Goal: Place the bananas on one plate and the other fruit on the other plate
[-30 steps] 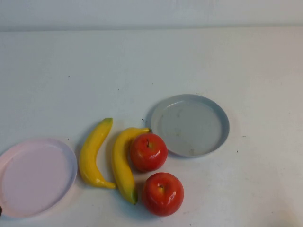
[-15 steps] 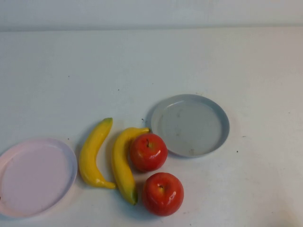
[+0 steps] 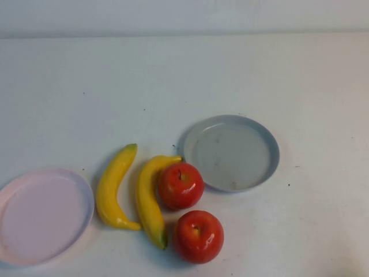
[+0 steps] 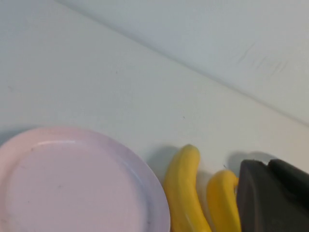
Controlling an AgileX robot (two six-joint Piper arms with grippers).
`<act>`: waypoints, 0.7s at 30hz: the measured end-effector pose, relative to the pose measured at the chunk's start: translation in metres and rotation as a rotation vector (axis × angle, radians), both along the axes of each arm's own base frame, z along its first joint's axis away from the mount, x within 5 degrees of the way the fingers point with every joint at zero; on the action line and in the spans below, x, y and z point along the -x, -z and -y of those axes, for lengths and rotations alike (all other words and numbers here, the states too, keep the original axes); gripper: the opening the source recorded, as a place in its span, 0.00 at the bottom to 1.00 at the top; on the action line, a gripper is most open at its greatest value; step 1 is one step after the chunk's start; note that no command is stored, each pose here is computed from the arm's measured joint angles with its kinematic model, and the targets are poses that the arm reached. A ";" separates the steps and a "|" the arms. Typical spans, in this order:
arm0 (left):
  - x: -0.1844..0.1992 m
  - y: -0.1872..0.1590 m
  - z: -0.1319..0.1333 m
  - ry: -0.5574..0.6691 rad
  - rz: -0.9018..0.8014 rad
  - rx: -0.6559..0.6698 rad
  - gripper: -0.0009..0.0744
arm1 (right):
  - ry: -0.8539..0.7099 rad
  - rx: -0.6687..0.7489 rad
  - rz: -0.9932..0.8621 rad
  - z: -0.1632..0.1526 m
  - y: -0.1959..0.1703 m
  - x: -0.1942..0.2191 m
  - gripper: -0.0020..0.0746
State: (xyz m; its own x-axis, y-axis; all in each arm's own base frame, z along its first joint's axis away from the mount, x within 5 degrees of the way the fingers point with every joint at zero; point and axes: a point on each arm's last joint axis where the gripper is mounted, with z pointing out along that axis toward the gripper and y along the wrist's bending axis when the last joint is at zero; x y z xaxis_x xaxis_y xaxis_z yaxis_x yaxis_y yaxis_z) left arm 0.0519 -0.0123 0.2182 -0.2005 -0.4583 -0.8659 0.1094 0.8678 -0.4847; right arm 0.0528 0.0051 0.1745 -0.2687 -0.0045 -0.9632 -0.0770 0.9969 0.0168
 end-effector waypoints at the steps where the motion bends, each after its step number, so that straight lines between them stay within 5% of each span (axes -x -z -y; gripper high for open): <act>1: 0.000 -0.009 0.001 0.008 -0.028 -0.005 0.01 | 0.000 0.000 0.000 0.000 0.000 0.000 0.01; 9: -0.023 -0.079 0.012 0.165 -0.444 -0.234 0.01 | 0.000 0.000 0.000 0.000 0.000 0.000 0.01; 13: -0.049 -0.092 0.018 0.308 -0.613 -0.420 0.01 | 0.000 0.000 0.000 0.000 0.000 0.000 0.01; 21: -0.113 -0.098 0.035 0.502 -0.757 -0.557 0.01 | 0.000 0.000 0.000 0.000 0.000 0.000 0.01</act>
